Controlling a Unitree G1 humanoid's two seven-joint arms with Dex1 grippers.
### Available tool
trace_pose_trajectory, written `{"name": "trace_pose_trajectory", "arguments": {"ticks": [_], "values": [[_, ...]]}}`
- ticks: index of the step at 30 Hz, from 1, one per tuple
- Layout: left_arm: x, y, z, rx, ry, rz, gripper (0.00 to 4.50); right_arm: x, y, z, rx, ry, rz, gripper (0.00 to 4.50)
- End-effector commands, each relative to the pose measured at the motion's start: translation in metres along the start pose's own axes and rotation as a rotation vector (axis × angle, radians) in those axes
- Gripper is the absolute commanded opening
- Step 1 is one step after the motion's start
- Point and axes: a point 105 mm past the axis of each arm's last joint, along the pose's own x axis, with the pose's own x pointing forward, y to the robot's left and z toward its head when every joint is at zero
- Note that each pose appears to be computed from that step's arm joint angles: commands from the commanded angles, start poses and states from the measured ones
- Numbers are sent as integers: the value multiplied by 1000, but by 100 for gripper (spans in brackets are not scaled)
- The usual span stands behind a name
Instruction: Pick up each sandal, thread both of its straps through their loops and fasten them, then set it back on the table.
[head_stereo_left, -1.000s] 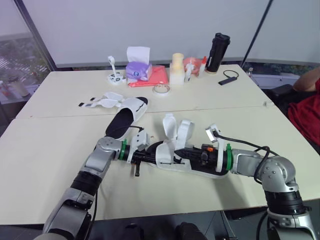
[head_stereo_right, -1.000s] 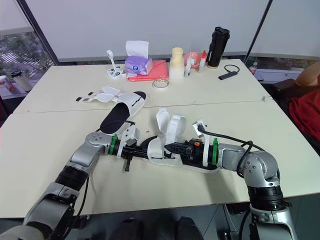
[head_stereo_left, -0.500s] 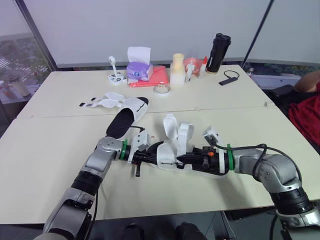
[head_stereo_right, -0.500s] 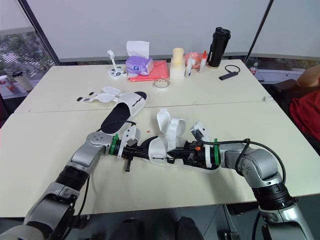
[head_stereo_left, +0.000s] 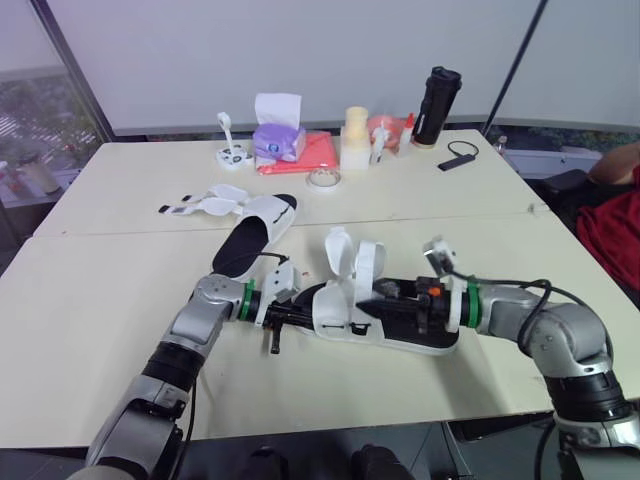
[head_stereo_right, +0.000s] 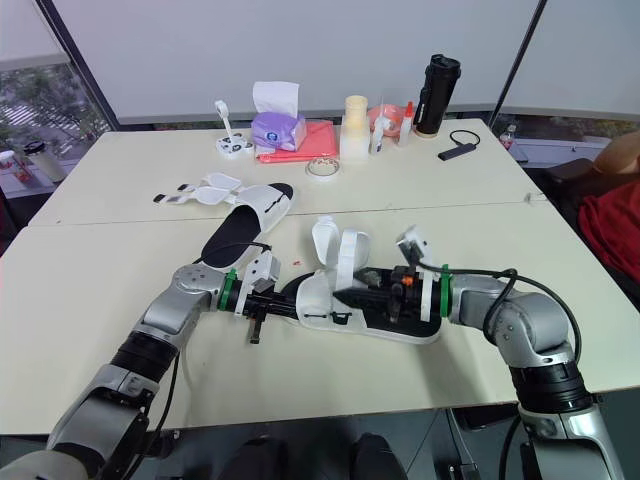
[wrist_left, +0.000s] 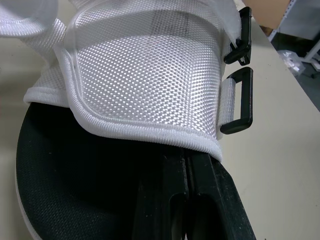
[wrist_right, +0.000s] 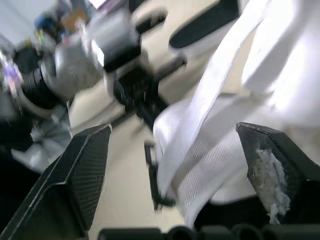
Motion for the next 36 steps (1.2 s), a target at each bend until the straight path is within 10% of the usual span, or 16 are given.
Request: {"name": "trace_pose_trajectory", "arguments": {"ticks": [1,6,14,32,36], "values": [[12,-12,-29,-82,82,-55,0,4,10,21,4,-81,38,395],[14,-11,-28,-81,79,-54,0,14,6,16,10,-64,7,343],[12,-12,-31,-86,80,-46,0,12,11,11,17,-48,25,6],[14,-12,-32,-92,81,-43,0,14,15,-22,-88,98,-14,6],[13,-11,-32,-93,81,-41,0,1,8,0,-135,32,-65,185]]}}
